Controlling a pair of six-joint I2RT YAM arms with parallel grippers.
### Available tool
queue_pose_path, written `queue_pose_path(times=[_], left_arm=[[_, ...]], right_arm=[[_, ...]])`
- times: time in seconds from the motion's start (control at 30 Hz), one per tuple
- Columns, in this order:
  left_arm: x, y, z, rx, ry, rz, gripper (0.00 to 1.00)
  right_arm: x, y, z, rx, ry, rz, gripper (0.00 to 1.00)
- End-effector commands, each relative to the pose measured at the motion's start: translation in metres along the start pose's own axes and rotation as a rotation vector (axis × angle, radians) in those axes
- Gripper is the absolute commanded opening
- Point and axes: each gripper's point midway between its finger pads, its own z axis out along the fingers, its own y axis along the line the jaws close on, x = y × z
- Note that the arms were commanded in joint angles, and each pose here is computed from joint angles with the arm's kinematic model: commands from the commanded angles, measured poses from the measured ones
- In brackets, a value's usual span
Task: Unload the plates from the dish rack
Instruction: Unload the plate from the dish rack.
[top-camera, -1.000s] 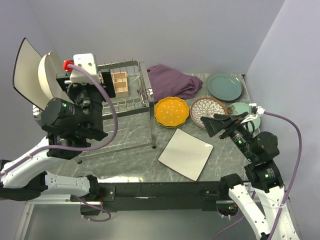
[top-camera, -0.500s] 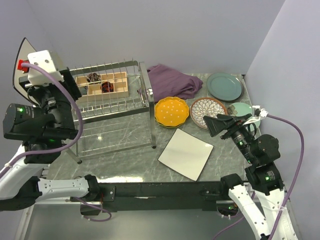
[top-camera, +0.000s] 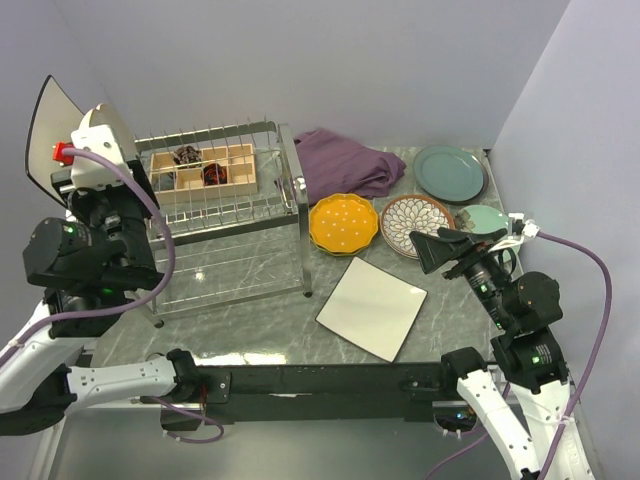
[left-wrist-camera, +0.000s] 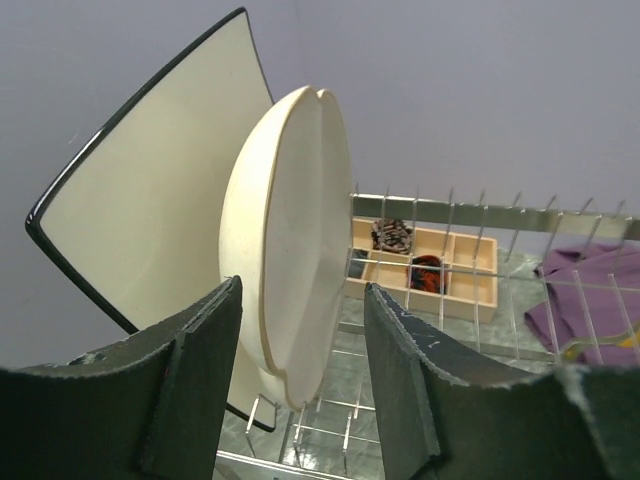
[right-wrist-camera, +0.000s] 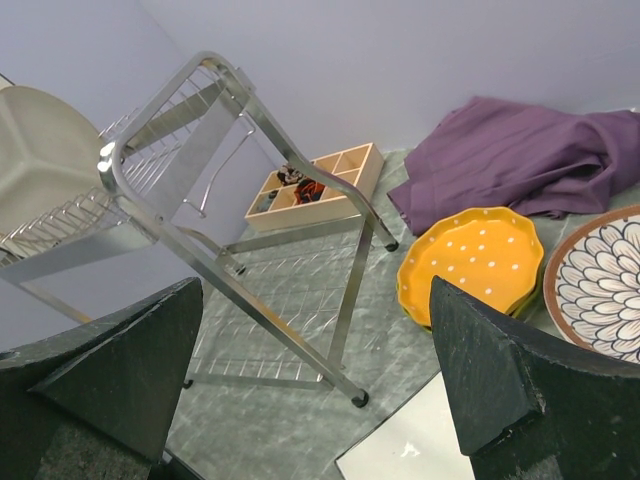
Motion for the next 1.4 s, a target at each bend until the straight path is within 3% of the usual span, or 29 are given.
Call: queue_pose_path(times=[0.0,0.2,0.23,0.47,0.7,1.37], left_arm=[[0.016,0.017,0.000,-0.079,0.036,-0.002,0.55],[0.016,0.016,0.009,-0.147,0.030,0.079,0.60],[0.007,0.018,0.010,-0.141,0.014,0.026,0.60],[-0.003,0.028,0.018,-0.248,0.033,0.083,0.57],[0.003,0.028,0.027,-0.299,0.031,0.111,0.62],[0.029,0.031,0.032,-0.409,0.089,0.197,0.47]], right_arm=[[-0.003,-0.001,-0.001,0.002,-0.020,-0.023,1.00],[-0.003,-0.002,0.000,0.008,-0.017,-0.029,1.00],[-0.002,-0.003,0.000,0.012,-0.016,-0.031,1.00],[-0.003,-0.005,-0.001,0.019,-0.022,-0.035,1.00],[-0.004,-0.006,-0.002,0.027,-0.025,-0.039,1.00],[-0.005,-0.007,-0.003,0.035,-0.028,-0.051,1.00]])
